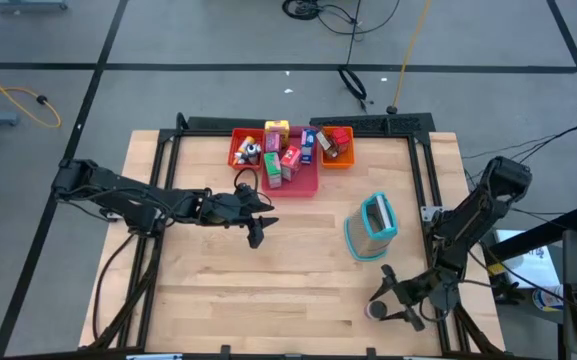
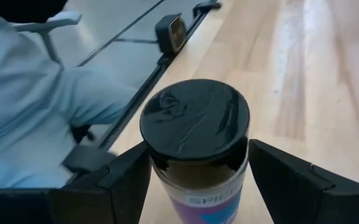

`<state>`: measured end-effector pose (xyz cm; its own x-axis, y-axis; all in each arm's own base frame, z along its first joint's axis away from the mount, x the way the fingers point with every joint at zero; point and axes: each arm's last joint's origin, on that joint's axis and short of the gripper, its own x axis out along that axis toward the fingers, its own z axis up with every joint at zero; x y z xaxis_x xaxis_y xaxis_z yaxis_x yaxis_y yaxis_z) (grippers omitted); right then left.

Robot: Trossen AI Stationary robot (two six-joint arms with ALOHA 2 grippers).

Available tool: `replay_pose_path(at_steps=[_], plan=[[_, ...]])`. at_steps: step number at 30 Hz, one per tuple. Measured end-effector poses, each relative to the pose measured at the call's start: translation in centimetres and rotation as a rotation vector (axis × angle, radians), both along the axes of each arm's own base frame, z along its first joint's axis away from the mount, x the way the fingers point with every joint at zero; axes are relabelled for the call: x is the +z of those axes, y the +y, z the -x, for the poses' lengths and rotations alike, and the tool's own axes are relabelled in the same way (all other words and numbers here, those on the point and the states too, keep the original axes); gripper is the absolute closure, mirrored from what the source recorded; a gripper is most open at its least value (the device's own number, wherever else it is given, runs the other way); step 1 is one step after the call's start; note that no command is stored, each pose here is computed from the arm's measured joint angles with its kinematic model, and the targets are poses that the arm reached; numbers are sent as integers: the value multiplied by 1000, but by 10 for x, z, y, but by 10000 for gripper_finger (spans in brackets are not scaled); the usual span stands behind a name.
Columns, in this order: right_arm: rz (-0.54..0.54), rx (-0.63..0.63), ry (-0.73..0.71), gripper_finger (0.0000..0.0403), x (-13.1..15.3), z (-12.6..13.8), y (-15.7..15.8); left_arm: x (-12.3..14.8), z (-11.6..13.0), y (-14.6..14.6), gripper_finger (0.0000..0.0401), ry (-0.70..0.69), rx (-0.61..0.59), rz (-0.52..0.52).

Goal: Pick & Place Kitchen Items
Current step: Put the violet seasoning bottle into the orange bin

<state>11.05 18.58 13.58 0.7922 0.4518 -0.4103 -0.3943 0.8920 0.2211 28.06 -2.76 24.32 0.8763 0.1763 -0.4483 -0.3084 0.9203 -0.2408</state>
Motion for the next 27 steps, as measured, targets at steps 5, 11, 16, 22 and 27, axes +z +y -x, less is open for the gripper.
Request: replay_pose_path(at_steps=[5,11,16,22,27], plan=[[32,-49,-49,147,-8,-4,4,0,0,0,217,0,0,0],[39,-95,-54,148,-21,-14,5,0,0,0,217,0,0,0],[45,-116,-68,179,-24,-21,3,0,0,0,217,0,0,0],[38,-111,-87,240,-22,-22,4,0,0,0,217,1,0,-1],[4,-114,-176,240,-12,-24,7,-1,0,0,217,9,0,-2]])
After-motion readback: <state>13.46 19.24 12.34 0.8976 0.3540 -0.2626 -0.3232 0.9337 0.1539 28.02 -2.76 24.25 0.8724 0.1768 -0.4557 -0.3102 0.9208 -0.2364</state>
